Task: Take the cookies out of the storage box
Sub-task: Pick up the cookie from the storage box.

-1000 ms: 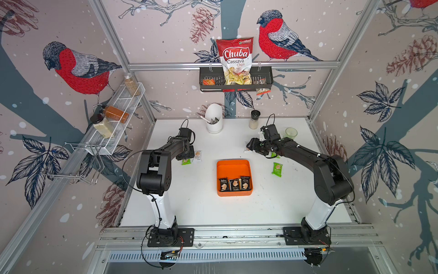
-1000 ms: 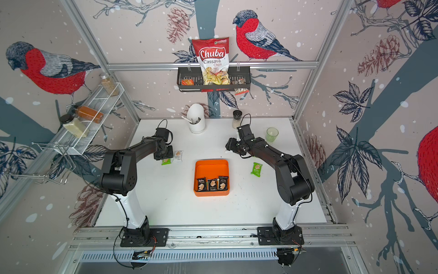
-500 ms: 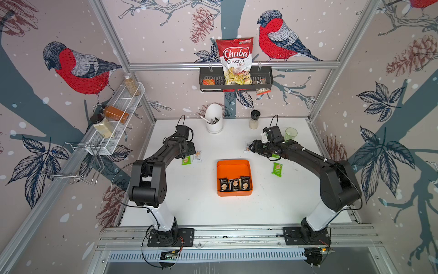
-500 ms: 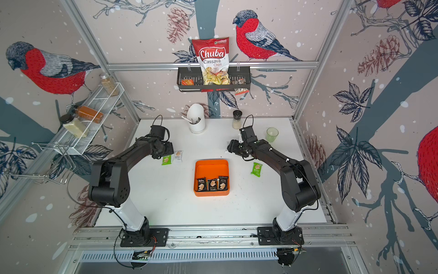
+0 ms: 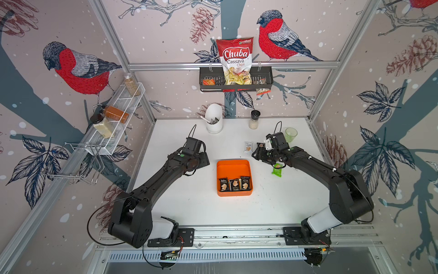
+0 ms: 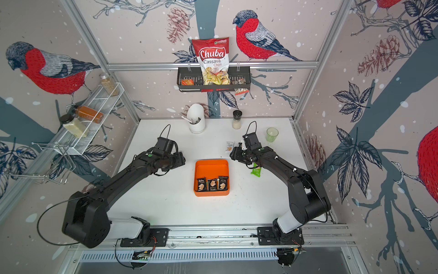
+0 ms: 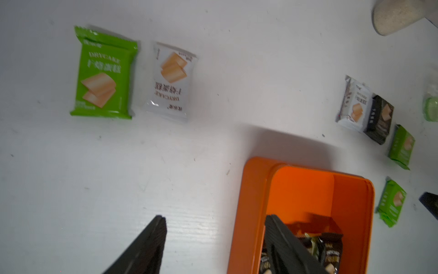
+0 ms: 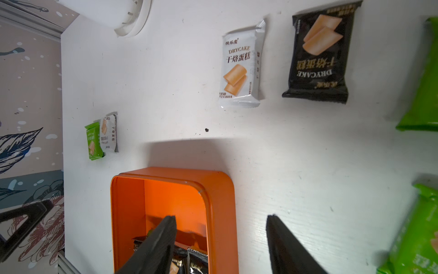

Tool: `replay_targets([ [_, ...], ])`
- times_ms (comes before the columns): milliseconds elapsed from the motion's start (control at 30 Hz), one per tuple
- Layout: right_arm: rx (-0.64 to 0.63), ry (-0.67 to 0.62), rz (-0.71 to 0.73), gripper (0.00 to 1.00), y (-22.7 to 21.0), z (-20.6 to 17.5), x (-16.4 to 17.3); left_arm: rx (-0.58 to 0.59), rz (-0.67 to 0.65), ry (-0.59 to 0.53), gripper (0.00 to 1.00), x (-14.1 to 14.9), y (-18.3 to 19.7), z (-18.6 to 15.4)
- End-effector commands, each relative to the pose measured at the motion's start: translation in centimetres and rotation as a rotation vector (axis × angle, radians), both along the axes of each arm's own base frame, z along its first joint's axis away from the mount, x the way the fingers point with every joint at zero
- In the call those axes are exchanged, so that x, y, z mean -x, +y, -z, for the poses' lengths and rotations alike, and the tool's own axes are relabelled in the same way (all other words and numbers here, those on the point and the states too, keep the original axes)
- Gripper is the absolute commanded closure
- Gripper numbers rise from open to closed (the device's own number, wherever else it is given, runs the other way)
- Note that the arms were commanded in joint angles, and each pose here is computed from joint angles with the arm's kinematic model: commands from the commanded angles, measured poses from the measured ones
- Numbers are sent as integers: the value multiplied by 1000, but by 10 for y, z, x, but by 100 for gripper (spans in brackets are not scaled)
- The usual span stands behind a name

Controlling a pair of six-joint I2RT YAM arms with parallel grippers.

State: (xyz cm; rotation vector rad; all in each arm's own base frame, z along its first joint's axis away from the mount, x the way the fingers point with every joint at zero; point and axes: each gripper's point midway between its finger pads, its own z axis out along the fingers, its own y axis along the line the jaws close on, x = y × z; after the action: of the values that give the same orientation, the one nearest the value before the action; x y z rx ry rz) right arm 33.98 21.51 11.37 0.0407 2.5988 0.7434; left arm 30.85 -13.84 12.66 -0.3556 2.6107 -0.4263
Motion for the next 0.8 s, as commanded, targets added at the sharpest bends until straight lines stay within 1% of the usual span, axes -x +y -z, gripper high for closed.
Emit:
replay_targets([
  [0, -13, -23, -24, 34, 2, -6, 7, 64, -61, 7, 30, 17, -12, -2],
  [133, -27, -48, -30, 34, -2, -11, 16, 103, -48, -7, 30, 36, -34, -6],
  [333, -14, -56, -48, 34, -6, -14, 21, 89, 9, -4, 30, 53, -66, -4],
  [500, -16, -56, -56, 34, -9, -16, 21, 28, 63, 19, 30, 62, -86, 6],
  [700, -7, -59, -42, 34, -20, -17, 18, -84, 110, 73, 30, 72, -100, 27],
  [767, -9, -62, -27, 34, -25, -18, 16, -132, 124, 100, 30, 76, -101, 38],
])
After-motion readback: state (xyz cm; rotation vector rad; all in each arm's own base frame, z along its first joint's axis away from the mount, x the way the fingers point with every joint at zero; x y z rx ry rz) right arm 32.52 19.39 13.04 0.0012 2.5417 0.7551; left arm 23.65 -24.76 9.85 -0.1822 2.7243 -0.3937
